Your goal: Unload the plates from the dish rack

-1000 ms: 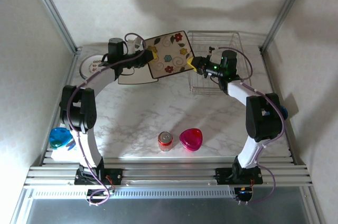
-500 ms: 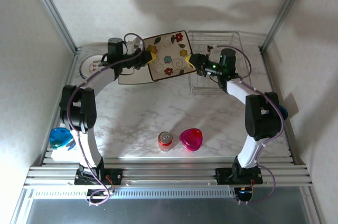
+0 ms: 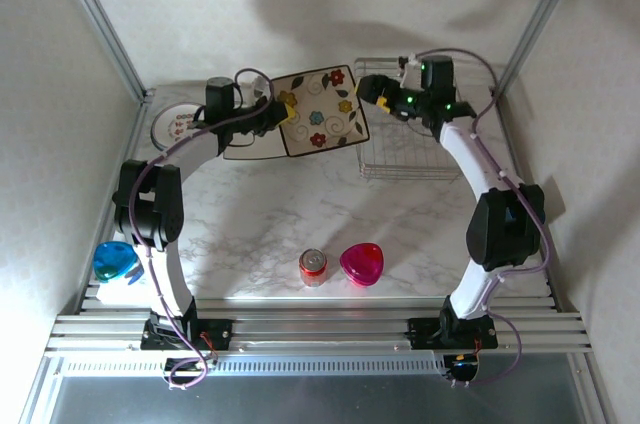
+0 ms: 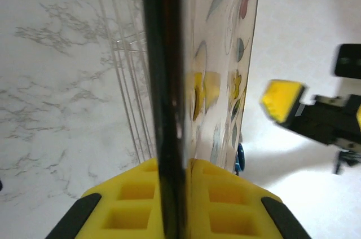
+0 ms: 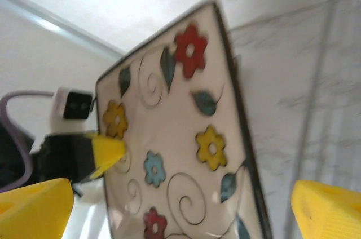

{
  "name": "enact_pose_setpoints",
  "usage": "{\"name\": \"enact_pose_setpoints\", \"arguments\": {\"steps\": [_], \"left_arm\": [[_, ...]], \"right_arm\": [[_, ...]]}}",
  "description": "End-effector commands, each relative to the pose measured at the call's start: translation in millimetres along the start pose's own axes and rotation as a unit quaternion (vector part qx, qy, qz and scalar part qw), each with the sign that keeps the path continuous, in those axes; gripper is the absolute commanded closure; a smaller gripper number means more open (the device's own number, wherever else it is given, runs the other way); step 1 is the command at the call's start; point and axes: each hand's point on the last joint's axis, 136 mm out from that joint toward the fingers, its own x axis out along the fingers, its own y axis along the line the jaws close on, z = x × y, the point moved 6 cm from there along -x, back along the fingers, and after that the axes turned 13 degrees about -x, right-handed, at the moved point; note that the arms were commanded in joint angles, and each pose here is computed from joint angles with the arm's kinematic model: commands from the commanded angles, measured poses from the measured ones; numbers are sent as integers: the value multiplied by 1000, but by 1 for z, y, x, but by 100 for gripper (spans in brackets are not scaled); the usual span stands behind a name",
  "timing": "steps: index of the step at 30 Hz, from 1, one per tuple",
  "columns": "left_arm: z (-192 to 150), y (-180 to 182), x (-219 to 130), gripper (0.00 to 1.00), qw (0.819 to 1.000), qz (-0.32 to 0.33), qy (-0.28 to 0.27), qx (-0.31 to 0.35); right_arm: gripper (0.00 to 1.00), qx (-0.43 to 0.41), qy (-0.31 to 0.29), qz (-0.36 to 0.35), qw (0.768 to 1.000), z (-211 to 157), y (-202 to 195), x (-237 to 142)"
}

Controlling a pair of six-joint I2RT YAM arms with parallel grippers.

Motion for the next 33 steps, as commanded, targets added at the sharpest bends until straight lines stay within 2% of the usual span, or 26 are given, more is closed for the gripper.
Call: {"name": "enact_pose_setpoints", "arguments": {"steps": [1,5,10,13,17,23,29,33], "left_arm": [[17,-46,-17,100,994,-67,-37,81],[23,-51,-27,100,991,-78,-67,80],[28,-52,-39,100,988,-80,-113,75],[32,-51,-49,100,984,-73,-148,74],[39,-47,-68,100,971,-59,-222,63],[42,-54,-99,100,938,-73,-336,51],[38,-41,-126,100,889,-95,-448,-2],[27,-22,-139,100,846,-95,-523,-48]], "right_arm": [[1,-97,104,-192,971,-5,-23,-34],[1,-141,191,-319,918,0,-49,-54],[1,-135,308,-337,879,-9,-79,-63],[1,-128,337,-353,863,-10,-94,-70],[1,-121,339,-359,861,-13,-102,-75],[1,-116,338,-360,862,-22,-109,-80],[1,-111,340,-353,865,-29,-113,-79],[1,-110,335,-342,871,-31,-112,-76]]}}
